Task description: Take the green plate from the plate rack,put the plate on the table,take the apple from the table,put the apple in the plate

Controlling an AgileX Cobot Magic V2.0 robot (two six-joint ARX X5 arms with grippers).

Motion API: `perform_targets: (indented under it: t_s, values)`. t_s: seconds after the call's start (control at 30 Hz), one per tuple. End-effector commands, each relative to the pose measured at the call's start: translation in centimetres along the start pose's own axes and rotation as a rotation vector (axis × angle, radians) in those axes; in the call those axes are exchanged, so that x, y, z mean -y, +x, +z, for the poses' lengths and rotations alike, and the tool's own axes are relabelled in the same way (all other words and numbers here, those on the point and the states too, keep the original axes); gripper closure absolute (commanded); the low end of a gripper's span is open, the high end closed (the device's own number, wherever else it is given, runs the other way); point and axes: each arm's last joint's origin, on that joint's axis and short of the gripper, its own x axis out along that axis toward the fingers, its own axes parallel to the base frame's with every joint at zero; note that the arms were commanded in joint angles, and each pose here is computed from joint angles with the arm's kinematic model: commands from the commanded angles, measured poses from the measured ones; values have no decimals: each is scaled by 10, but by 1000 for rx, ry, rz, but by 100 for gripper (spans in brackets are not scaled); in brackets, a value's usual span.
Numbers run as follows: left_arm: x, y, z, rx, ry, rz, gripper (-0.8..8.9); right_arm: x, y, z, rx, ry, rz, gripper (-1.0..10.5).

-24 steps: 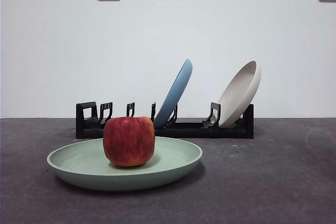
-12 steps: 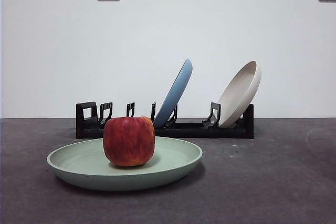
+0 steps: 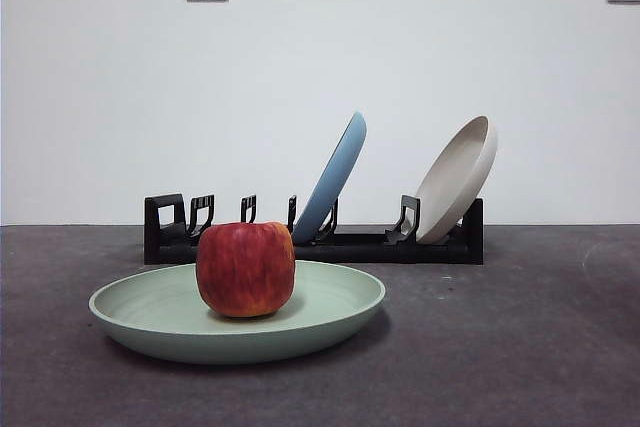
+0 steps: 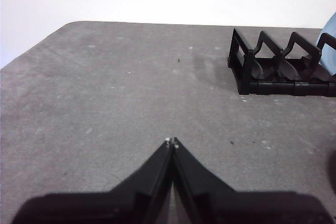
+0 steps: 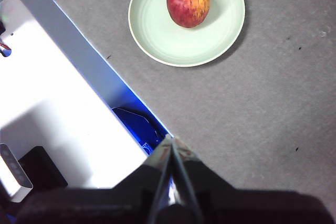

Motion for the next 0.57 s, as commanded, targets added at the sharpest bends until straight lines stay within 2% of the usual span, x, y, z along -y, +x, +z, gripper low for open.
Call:
perform_targets:
  t_s: [0.03, 0.47, 0.53, 0.57]
  values:
    - [0, 1, -4, -5, -9, 6, 817, 0, 0, 0, 2, 5, 0, 946]
    - [0, 1, -4, -5, -9, 6, 817, 0, 0, 0, 1, 7, -5, 946]
    - [0, 1, -4, -5, -9, 6, 817, 7, -6, -2, 38, -62, -79, 946]
    - [0, 1, -4, -5, -9, 6, 817, 10, -10, -2, 75, -66, -101, 946]
